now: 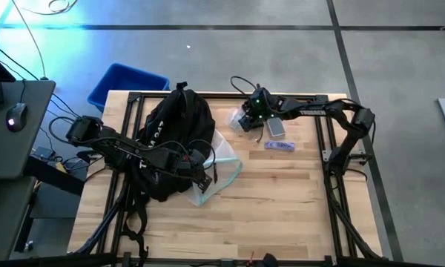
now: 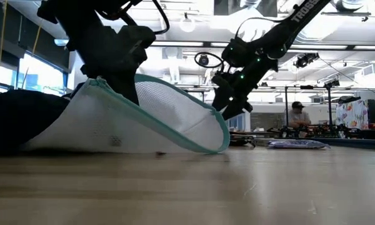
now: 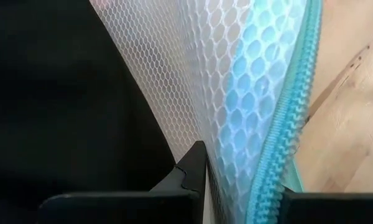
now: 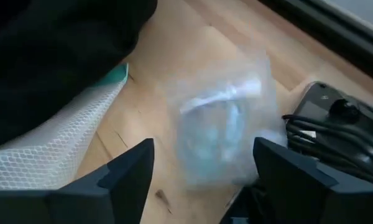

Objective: Unpack backpack
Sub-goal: Remove the black pen from the zip bag

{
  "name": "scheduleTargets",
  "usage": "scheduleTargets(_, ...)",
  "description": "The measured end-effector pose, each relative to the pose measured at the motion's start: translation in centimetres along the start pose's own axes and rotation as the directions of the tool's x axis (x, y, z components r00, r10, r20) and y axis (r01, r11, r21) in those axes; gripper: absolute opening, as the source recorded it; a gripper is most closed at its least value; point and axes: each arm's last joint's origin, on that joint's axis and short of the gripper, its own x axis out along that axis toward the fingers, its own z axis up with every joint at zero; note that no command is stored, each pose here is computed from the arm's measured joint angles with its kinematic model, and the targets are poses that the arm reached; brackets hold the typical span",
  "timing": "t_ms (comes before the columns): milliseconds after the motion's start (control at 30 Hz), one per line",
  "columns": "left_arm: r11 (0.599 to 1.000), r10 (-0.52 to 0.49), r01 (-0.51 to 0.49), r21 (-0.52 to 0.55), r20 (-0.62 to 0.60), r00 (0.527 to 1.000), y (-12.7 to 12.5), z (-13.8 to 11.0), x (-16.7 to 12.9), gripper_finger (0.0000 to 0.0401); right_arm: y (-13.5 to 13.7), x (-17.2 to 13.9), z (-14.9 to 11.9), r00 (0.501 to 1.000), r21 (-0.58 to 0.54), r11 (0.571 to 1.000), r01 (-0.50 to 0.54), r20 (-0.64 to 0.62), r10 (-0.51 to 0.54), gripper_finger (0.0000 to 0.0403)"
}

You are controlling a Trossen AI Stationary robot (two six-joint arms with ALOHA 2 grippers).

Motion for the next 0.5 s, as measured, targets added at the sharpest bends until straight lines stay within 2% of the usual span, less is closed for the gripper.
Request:
scheduleTargets(167, 1.0, 0.002, -0.002, -0.002, 0.003, 1.0, 0.0, 0.0, 0.0, 0.0, 1.1, -1.8, 0.6, 0.996, -0.011, 0.997, 0.076, 0.058, -0.075, 0.0257)
scheduleTargets(267, 1.0, 0.002, -0.002, -0.002, 0.003, 1.0, 0.0, 0.0, 0.0, 0.0, 2.3, -3.2, 0.9, 0.994, -0.033, 0.998, 0.061, 0.094, -0.057, 0.0254)
scheduleTargets(400, 1.0, 0.002, -0.002, -0.002, 0.003, 1.0, 0.0, 0.0, 0.0, 0.0, 5.8, -5.3, 0.6, 0.991, -0.118, 0.99, -0.071, 0.103, 0.084, 0.0254)
scheduleTargets(500, 1.0, -0.003, 0.003, 0.004, 0.005, 1.0, 0.0, 0.0, 0.0, 0.0, 9.7, -6.6, -0.9, 0.972, -0.211, 0.952, -0.223, 0.033, 0.235, 0.0254)
